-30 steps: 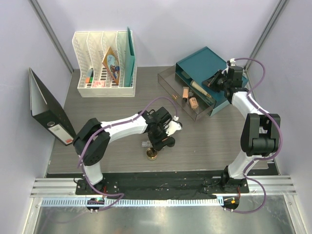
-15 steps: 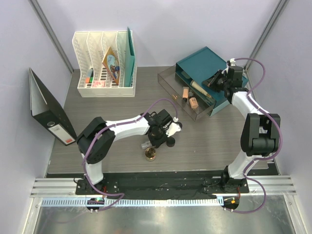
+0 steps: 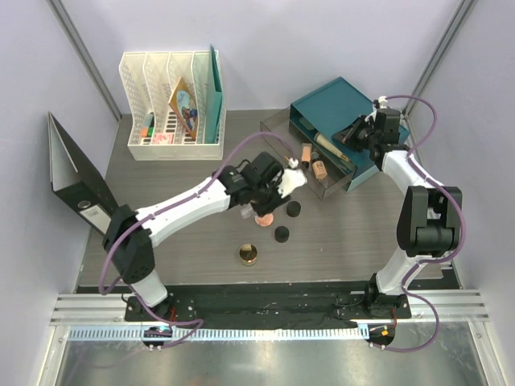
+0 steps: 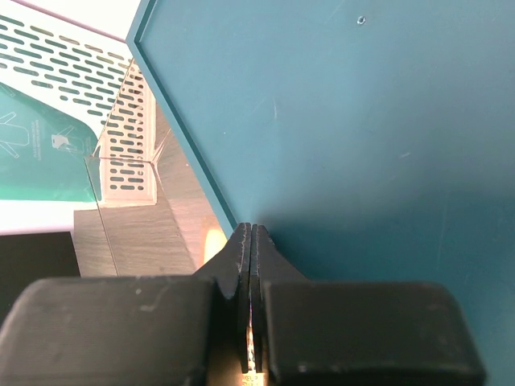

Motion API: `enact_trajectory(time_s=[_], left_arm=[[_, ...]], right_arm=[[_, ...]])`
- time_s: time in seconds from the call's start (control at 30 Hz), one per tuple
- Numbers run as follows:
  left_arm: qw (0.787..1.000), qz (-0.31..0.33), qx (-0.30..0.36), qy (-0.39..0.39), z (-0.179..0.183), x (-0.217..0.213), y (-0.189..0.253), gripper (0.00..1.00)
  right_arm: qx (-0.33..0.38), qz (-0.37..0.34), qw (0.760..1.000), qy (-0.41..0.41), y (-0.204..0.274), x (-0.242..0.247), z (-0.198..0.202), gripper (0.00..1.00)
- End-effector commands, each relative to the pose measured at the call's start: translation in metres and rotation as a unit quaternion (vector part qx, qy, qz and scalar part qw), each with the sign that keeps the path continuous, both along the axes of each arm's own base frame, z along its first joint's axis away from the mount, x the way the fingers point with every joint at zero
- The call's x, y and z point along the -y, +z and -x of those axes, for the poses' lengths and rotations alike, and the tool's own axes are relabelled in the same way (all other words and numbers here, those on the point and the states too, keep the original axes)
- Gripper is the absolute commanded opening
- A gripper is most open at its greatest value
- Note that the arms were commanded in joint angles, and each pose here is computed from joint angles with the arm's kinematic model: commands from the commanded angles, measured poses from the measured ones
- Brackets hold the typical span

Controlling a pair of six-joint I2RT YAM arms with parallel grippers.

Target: Organize the makeup

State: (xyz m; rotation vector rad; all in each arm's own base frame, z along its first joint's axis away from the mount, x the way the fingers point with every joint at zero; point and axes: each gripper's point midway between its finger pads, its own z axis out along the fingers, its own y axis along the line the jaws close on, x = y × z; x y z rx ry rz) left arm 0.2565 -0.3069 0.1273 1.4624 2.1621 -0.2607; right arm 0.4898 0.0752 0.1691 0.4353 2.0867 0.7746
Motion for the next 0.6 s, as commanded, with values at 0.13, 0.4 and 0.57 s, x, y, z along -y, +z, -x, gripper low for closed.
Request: enact_trajectory(time_s=[0.13,0.4,0.57], left_arm=[[0.962,0.213,0.153,0.070,-0.073,0.056,0.150,0.00],[0.875,0.453,0.098,0.142,-0.127,0.108,0.232,0.00],[0.790,0.583,0.063,0.180,-0.169,0.116,0.262,0.00]], right_arm=[[-0.242,0.039,0.970,0.000,-0.127,0.007,0.081,0.01],[-0.241,0.038,0.970,-0.001,-0.126,0.008,0.081,0.01],[-0.239,0.039,0.970,-0.001,-0.126,0.008,0.081,0.01]])
